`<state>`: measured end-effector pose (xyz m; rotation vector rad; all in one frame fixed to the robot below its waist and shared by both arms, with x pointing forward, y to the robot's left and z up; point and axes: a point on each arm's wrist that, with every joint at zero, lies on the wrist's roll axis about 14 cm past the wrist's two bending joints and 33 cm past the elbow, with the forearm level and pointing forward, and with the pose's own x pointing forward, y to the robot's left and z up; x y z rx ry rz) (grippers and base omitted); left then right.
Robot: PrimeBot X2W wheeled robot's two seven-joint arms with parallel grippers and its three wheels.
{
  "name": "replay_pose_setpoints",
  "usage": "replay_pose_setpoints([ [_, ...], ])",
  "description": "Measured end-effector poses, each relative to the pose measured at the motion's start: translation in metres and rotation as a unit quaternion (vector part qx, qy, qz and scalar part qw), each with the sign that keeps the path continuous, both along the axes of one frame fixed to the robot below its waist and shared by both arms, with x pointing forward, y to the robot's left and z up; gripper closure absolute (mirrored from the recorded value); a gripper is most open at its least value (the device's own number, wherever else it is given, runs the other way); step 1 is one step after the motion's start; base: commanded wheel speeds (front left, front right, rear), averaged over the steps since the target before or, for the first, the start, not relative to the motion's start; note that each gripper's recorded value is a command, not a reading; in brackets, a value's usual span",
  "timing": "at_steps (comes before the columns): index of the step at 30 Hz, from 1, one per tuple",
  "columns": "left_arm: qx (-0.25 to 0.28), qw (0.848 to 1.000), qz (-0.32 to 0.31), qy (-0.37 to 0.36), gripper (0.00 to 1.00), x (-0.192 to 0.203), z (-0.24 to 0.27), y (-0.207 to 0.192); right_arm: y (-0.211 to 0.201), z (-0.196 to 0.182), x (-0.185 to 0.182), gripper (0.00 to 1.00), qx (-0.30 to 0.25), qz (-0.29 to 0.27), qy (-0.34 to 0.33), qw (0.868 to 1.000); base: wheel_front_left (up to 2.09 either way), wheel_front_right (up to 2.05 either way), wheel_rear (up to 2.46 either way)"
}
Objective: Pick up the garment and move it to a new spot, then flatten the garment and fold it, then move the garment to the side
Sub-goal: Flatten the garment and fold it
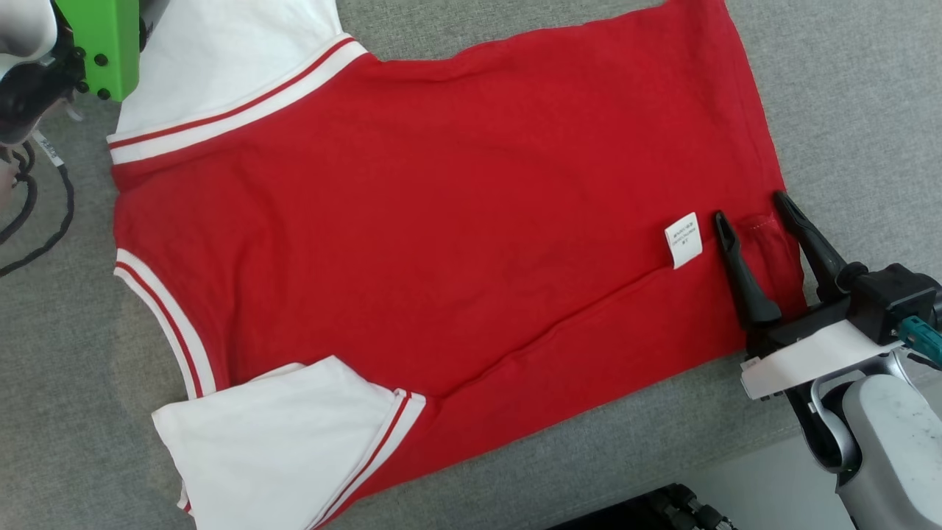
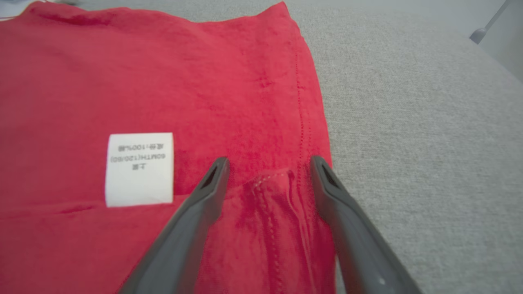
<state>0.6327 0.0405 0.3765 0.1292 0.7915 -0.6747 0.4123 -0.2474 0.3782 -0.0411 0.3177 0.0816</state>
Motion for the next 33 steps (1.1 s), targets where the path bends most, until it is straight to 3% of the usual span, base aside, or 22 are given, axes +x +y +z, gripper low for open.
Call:
replay_pose_setpoints([
  [10, 0.021, 1.0, -0.002, 0.004, 0.0, 0.006, -0.012, 0.005, -0.004, -0.002, 0.0, 0.0, -0.006, -0.007, 0.002, 1.0, 0.0, 0.0, 0.0],
  [11, 0.021, 1.0, -0.002, 0.005, 0.13, 0.005, -0.012, 0.004, -0.004, -0.002, 0.0, 0.0, -0.006, -0.007, 0.002, 1.0, 0.0, 0.0, 0.0],
  [13, 0.021, 1.0, -0.005, 0.012, 0.7, 0.003, -0.014, 0.002, -0.004, -0.001, 0.0, 0.0, -0.009, -0.006, 0.001, 1.0, 0.0, 0.0, 0.0],
  [14, 0.017, 1.0, -0.008, 0.017, 0.9, 0.001, -0.014, 0.0, -0.005, -0.001, 0.0, 0.0, -0.009, -0.006, 0.001, 1.0, 0.0, 0.0, 0.0],
  [15, 0.015, 1.0, -0.011, 0.02, 1.0, -0.001, -0.014, -0.002, -0.005, 0.0, 0.0, 0.0, -0.009, -0.005, 0.0, 1.0, 0.0, 0.0, 0.0],
  [19, 0.01, 1.0, -0.021, 0.009, 1.0, -0.001, -0.01, -0.007, -0.005, 0.007, 0.005, 0.0, -0.009, -0.006, -0.014, 1.0, 0.0, 0.0, 0.0],
  [23, 0.004, 1.0, -0.026, -0.008, 1.0, -0.003, 0.001, -0.009, -0.001, 0.012, 0.01, 0.0, 0.032, -0.018, -0.02, 0.999, 0.0, 0.0, 0.0],
  [28, 0.0, 0.999, -0.035, -0.023, 1.0, -0.009, 0.016, -0.009, 0.0, 0.027, 0.045, 0.0, 0.033, 0.004, -0.012, 0.999, 0.0, 0.0, 0.0],
  [33, -0.003, 0.998, -0.047, -0.033, 1.0, -0.019, 0.032, -0.009, -0.002, 0.033, 0.085, 0.0, 0.012, 0.02, 0.048, 0.999, 0.0, 0.0, 0.0],
])
